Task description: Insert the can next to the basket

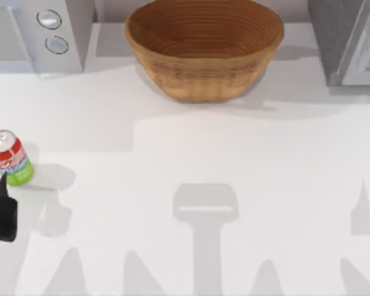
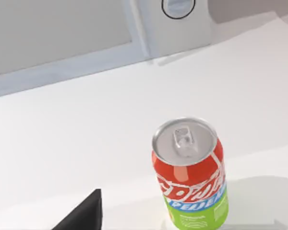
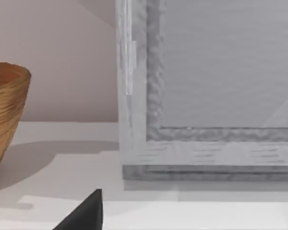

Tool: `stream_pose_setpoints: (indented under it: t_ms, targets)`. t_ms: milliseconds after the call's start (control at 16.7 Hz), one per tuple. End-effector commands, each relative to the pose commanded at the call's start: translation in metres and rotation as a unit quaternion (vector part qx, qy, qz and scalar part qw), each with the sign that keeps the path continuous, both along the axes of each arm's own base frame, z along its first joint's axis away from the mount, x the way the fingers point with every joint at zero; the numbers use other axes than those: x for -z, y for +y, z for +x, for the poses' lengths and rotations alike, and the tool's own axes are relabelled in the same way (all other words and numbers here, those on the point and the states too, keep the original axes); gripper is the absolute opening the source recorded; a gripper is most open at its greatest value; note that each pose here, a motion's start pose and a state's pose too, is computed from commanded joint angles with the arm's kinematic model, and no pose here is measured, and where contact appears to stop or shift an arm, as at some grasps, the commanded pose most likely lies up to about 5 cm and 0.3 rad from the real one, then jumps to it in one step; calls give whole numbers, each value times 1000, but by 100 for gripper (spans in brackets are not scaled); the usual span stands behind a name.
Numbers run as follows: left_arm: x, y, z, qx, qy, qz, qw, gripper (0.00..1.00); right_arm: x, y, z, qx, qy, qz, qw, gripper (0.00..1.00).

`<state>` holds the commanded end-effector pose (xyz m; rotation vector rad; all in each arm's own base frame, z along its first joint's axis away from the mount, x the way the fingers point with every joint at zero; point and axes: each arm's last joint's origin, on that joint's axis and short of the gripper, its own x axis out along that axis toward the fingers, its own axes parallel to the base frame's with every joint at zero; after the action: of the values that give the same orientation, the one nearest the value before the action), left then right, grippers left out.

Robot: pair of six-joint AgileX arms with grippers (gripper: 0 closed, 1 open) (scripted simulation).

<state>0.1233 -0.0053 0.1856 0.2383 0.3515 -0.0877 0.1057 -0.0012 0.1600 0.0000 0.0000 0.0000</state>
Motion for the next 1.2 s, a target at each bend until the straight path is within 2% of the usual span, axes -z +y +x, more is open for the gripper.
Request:
stream_pose_setpoints:
  t_ms: [120,240,420,600,720,900,1020,1200]
  targets:
    - [-9,-2,16,27,87,46,995,100,0,0,0,0,0,0,1000,100]
    - [-14,-4,38,61,182,88,977,100,0,0,0,0,0,0,1000,100]
    - [-14,-7,79,118,322,136,929,100,0,0,0,0,0,0,1000,100]
    - [-9,-9,121,172,431,164,870,100,0,0,0,0,0,0,1000,100]
    - [-8,-9,147,198,480,172,837,100,0,0,0,0,0,0,1000,100]
    - [-9,-7,184,222,523,177,803,100,0,0,0,0,0,0,1000,100]
    - [-11,-5,205,228,540,178,791,100,0,0,0,0,0,0,1000,100]
    - [-20,0,230,225,548,176,786,100,0,0,0,0,0,0,1000,100]
